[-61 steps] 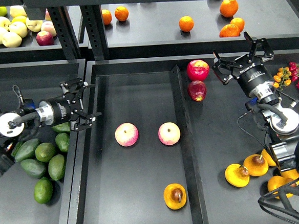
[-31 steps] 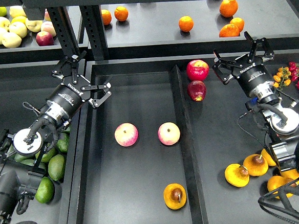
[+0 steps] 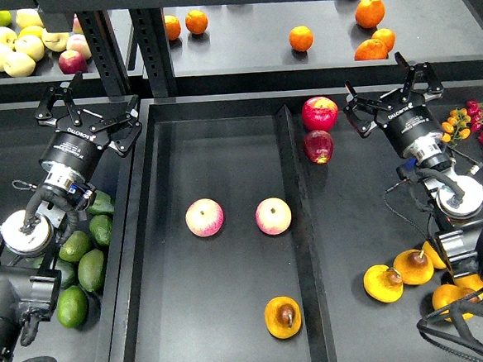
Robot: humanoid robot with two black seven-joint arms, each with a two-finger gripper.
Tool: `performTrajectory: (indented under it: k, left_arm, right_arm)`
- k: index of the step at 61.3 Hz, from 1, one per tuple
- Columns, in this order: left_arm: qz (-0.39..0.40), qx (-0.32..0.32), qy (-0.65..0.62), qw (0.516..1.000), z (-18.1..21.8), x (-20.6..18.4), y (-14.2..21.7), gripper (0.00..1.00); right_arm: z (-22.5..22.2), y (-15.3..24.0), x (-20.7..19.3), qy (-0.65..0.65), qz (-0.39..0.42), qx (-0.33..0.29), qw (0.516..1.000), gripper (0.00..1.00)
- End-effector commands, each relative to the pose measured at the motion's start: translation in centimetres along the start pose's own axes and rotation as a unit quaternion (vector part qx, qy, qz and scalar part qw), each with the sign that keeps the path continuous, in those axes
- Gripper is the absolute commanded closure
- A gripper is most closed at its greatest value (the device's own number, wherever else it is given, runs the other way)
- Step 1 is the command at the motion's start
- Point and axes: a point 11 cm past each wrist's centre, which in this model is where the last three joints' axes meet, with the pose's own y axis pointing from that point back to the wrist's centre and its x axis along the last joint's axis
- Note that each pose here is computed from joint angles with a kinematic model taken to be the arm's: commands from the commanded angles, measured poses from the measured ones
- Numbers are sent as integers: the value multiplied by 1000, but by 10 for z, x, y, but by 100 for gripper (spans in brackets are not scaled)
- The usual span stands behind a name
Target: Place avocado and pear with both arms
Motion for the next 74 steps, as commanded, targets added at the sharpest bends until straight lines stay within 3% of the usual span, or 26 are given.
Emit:
performTrajectory:
  k: [1, 25, 33, 44, 58, 74]
  left_arm:
    - [3, -7, 5, 1000, 6, 0, -7, 0]
    - [0, -9, 5, 1000, 8, -3, -11, 0]
    - [-3, -8, 4, 1000, 8, -4, -11, 0]
    - [-6, -6, 4, 1000, 8, -4, -11, 0]
    - [-9, -6, 4, 1000, 9, -7, -11, 0]
    - [-11, -5, 3, 1000, 9, -7, -11, 0]
  right_arm:
    - [1, 1, 1, 0, 2, -3, 1000, 1]
    - [14, 3, 10, 20, 18, -35, 999, 1]
    - [55, 3, 0, 58, 0, -154, 986, 1]
    - [49, 18, 0, 172, 4, -317, 933, 1]
    - [44, 16, -14, 274, -1, -411, 869, 1]
    - [57, 48, 16, 352, 33, -514, 782, 1]
